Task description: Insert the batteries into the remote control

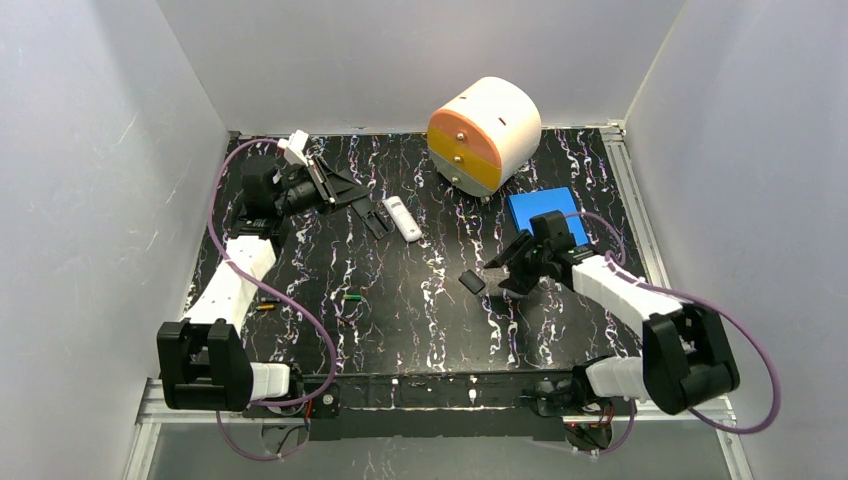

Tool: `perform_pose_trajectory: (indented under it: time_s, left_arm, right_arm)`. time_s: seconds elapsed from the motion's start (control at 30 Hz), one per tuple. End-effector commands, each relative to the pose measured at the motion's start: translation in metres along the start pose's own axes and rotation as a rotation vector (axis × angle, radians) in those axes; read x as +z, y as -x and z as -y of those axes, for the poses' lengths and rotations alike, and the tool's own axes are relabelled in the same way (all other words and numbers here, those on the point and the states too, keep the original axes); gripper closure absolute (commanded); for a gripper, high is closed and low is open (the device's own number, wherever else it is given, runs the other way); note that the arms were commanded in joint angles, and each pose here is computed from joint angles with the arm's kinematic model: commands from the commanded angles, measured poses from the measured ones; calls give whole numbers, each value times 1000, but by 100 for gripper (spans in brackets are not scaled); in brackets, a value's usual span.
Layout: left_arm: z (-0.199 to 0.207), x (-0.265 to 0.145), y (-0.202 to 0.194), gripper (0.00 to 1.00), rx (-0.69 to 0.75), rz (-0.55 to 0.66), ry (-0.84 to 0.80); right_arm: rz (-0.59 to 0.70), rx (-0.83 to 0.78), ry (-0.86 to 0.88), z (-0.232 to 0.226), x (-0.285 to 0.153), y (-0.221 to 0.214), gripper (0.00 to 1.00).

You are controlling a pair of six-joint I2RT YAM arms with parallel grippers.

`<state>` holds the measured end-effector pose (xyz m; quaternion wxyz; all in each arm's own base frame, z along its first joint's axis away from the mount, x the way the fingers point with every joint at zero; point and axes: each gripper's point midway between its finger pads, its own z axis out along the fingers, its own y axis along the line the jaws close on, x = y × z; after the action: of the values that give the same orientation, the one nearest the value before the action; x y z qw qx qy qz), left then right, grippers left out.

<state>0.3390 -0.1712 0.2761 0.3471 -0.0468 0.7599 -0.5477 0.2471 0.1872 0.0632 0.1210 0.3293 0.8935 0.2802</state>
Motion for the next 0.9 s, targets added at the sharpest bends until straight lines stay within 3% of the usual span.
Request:
perform_pose_trajectory:
  time_s: [0.0,0.17,0.27,0.33,0.5,0.63,0.73,0.87]
  left_arm:
    - [26,-3,6,100,60,-19,-62]
    - [26,-5,8,100,76,-1,-54]
    - [35,-7,7,100,95,-13,-78]
    - [42,-9,5,100,123,-28,-103]
    - [63,-18,-2,100,199,-69,-173]
    - [76,-25,-9,100,245,-114,-230]
    - [87,-28,-13,100,272,-151,-278]
    - [103,-31,-17,100,307,-182,-344]
  right_arm:
    - [150,-264,235,-77,-51,29,36]
    - [42,-637,608,-171,-93,-5,30]
    - [65,-787,773,-214,-118,-29,13]
    - [58,-867,878,-238,-135,-48,6]
    - [-50,-1034,1085,-275,-151,-99,6]
    - [-177,-1158,1153,-288,-143,-133,8]
    - [-285,-1194,1226,-293,-142,-155,10]
    - [-306,-1190,1245,-300,-137,-160,16]
